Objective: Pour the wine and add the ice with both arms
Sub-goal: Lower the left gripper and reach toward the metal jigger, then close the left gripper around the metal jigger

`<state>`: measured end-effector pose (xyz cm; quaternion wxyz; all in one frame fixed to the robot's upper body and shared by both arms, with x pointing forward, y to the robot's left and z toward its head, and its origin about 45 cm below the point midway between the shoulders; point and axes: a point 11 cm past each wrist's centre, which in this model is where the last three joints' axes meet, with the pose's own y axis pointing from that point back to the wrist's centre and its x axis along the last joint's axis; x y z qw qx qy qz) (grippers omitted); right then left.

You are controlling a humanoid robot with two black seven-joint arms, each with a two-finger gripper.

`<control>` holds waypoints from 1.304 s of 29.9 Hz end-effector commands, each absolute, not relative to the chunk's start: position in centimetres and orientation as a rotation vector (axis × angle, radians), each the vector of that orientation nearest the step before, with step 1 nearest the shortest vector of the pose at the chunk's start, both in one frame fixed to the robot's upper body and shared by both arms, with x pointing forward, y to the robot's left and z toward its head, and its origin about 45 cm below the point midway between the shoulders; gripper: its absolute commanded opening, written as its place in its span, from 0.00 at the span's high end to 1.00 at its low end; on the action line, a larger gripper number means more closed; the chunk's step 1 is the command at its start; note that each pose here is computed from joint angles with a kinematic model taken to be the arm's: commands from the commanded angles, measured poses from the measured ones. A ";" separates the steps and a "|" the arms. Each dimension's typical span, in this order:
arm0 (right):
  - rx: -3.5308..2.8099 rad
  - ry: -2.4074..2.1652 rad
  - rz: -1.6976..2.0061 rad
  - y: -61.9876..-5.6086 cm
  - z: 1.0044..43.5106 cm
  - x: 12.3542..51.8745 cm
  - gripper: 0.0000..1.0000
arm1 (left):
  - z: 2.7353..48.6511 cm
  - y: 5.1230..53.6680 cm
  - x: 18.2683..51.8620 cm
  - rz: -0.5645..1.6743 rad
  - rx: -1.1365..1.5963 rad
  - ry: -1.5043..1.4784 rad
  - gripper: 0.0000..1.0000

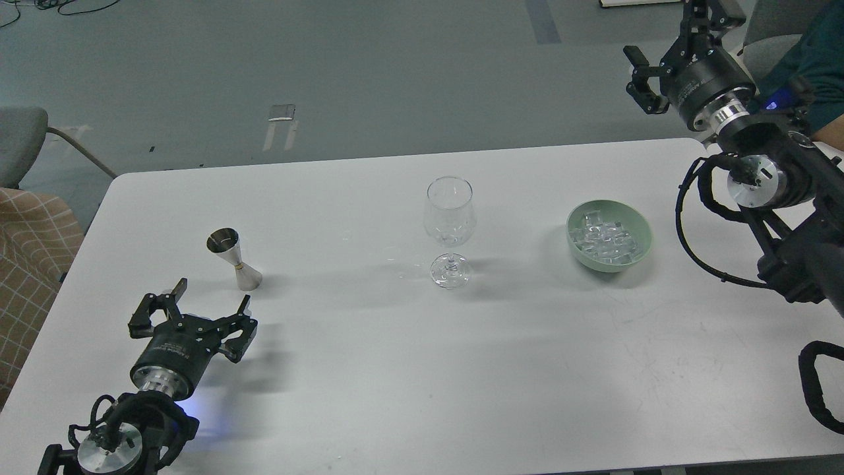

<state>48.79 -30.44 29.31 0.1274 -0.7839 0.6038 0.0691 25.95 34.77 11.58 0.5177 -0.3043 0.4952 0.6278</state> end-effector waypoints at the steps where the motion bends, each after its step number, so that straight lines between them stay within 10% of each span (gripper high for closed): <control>1: -2.279 1.760 0.203 -30.3 29.2 48.8 0.00 | 11.1 34.7 27.1 1.504 -0.733 1.202 0.01; 39: -2.288 1.770 0.209 -30.4 28.7 48.6 0.00 | 10.0 34.2 33.8 1.525 -0.705 1.220 0.04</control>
